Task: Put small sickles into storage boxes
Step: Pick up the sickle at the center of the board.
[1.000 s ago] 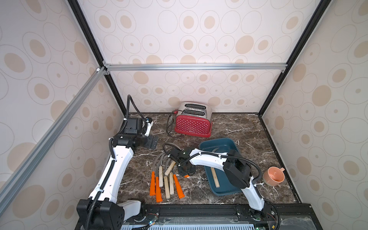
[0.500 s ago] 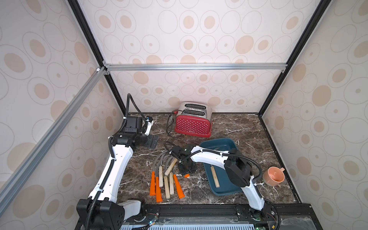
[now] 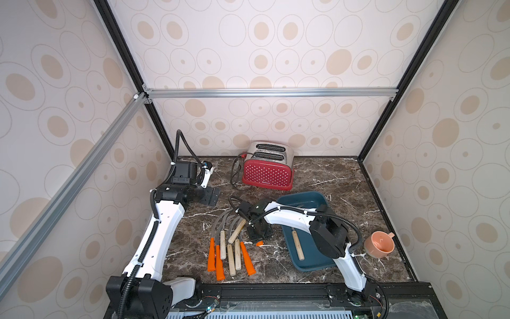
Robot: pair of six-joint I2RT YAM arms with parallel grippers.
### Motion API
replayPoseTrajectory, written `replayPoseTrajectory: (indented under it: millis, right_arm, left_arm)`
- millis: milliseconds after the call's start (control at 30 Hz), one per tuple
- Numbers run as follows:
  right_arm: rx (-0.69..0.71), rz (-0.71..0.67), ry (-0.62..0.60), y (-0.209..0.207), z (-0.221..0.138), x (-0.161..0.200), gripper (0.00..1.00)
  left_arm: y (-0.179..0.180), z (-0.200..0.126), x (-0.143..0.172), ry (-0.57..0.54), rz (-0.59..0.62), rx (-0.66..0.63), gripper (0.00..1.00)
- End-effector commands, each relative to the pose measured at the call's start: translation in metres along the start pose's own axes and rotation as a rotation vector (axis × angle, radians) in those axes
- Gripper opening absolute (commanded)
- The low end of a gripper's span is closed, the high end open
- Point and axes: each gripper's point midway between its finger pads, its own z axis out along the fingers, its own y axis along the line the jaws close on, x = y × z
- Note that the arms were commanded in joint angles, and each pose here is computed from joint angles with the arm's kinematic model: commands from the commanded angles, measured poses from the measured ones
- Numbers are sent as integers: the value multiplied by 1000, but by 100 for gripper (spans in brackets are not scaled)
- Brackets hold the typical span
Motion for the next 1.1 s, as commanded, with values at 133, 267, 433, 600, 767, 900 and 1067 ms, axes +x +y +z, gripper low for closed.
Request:
replayPoseTrajectory:
  millis: [133,267,433,600,767,900,1067]
  right_arm:
    - [44,10,25,-6,11,3,41]
    - [58,9,31,-9,17,3,36]
    - [72,9,40,-13,26,6,23]
    - [78,7,29,-16,29,6,14]
    - [14,-10,-13,-6,18,1,5]
    - [-42,-33,-43,4,0,-2,4]
    - [-66,-70,-43,8,-14,1,3]
  left_arm:
    - [-4,-5,-2,-6,20,19,99]
    - [-5,-3,-2,-4,17,25,99]
    - [-6,-1,0,0,12,29,99]
    - [-5,-3,-1,-6,12,25,99]
    - [-4,-6,-2,-8,13,15,99]
    - [-1,-7,-2,-8,8,2,99]
    - [1,-8,-3,-10,2,-11,99]
